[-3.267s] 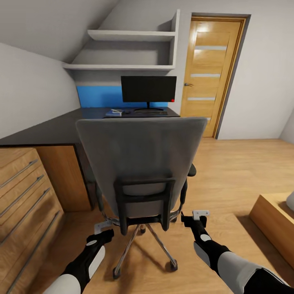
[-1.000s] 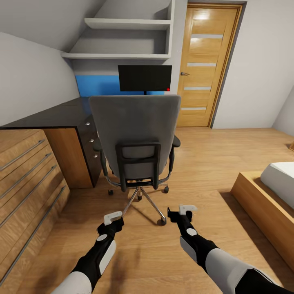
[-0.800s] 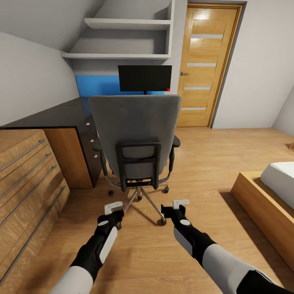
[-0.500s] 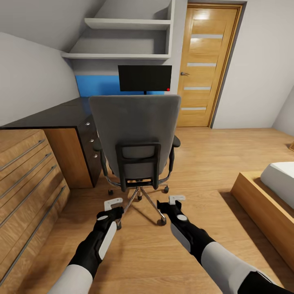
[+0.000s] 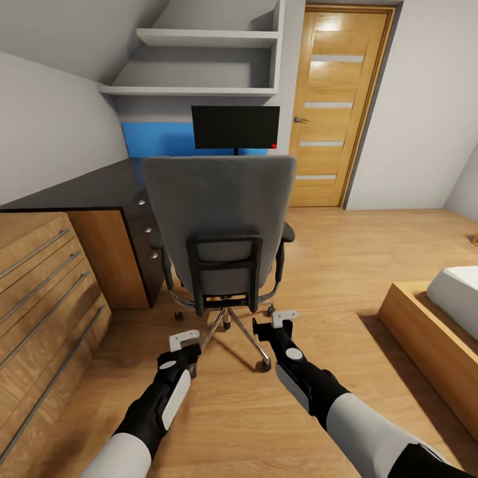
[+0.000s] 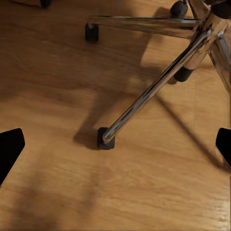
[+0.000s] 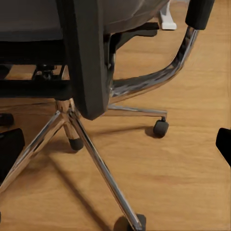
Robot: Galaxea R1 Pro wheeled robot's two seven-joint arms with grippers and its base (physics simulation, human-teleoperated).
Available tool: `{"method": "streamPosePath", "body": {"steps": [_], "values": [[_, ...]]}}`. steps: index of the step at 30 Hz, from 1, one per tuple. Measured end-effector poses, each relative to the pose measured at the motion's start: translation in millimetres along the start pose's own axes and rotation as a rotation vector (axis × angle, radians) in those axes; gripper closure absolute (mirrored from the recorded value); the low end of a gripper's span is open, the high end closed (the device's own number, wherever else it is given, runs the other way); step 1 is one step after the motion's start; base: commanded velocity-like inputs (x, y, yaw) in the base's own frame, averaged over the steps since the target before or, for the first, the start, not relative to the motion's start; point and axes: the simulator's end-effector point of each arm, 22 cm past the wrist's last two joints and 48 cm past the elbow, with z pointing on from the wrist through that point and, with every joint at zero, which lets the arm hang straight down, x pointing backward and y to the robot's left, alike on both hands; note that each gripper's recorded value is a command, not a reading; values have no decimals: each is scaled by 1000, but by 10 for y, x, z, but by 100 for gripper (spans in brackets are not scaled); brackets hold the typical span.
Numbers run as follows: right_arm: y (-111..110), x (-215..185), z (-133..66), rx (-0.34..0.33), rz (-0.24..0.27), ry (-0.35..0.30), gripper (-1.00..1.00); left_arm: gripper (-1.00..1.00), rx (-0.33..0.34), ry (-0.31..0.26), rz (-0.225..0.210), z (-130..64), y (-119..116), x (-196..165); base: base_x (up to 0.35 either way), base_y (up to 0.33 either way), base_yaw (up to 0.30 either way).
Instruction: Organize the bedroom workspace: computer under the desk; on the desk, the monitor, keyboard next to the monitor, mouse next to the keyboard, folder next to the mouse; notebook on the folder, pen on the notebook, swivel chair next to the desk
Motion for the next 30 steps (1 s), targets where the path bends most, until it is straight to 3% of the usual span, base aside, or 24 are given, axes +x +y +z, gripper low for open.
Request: {"method": "streamPosePath", "body": {"steps": [8, 30], "values": [[13, -2, -7, -3, -10, -10, -100, -100, -9, -28, -7, 20, 69, -58, 86, 0, 0], [34, 60, -28, -4, -11, -1, -100, -100, -20, -15, 2, 45, 128, 21, 306, 0, 0]]}}
